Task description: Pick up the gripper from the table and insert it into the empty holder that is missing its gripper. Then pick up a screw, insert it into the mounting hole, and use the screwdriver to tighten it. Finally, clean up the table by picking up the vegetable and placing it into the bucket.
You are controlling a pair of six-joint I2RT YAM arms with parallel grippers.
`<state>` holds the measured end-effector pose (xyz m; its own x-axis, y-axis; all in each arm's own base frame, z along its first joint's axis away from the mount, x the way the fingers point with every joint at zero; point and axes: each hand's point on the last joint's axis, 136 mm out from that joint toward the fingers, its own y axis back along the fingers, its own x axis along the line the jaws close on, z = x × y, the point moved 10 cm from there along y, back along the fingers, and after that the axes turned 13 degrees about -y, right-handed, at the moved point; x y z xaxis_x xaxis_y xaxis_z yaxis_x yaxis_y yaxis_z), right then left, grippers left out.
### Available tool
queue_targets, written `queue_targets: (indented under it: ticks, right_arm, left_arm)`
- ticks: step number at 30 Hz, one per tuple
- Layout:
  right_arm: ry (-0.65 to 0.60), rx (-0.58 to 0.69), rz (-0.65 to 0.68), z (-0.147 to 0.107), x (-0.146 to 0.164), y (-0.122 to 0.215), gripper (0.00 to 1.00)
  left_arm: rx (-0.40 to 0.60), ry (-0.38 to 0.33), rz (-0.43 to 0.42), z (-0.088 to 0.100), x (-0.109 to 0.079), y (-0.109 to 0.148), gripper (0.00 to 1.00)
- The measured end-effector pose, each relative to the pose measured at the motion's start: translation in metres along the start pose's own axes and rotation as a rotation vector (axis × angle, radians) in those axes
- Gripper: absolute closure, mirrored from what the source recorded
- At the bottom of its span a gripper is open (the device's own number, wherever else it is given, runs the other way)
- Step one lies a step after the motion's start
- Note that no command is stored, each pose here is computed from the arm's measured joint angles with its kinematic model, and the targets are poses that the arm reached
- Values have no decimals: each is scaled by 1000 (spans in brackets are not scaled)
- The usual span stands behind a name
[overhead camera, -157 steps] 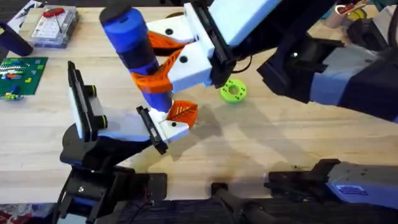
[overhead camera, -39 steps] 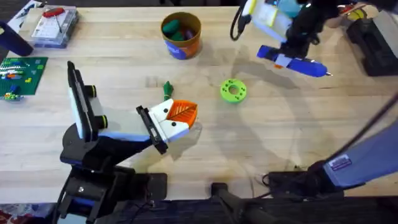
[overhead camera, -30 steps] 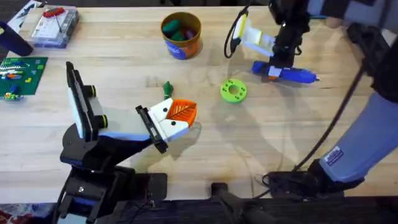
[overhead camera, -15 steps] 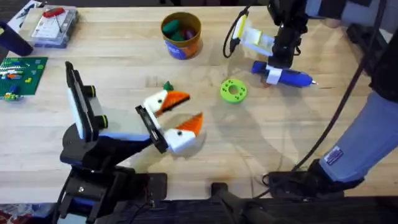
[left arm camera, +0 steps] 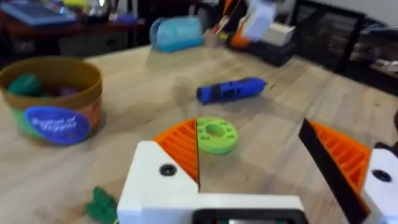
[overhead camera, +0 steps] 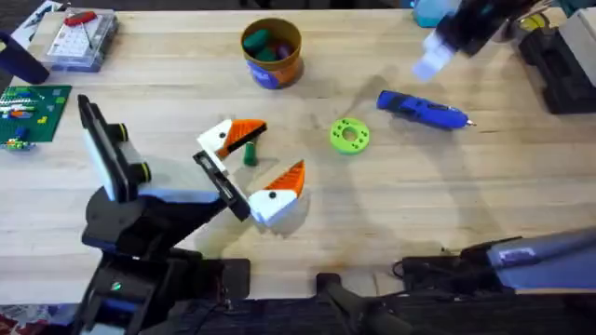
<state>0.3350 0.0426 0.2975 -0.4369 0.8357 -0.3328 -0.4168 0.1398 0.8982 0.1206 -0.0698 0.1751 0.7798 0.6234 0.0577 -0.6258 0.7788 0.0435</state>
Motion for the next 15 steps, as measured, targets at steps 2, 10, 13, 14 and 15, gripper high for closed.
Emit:
queue_targets:
  ticks: [2,10,13,14,15]
  right_arm:
    - [-90,-84,-27,0,-3,31,6]
    - [-381,-221,-14,-31,8,108,6]
    - [-439,-176,18,-48,18,119,6]
    - [-453,-160,27,-52,22,121,6]
    - [-464,-142,35,-55,25,123,6]
  left_arm:
    - [55,21,46,5,1,3,15]
    - [210,-6,224,81,9,22,14]
    - [287,16,263,103,17,21,15]
    - [323,28,269,109,20,20,15]
    - [350,35,273,113,23,17,14]
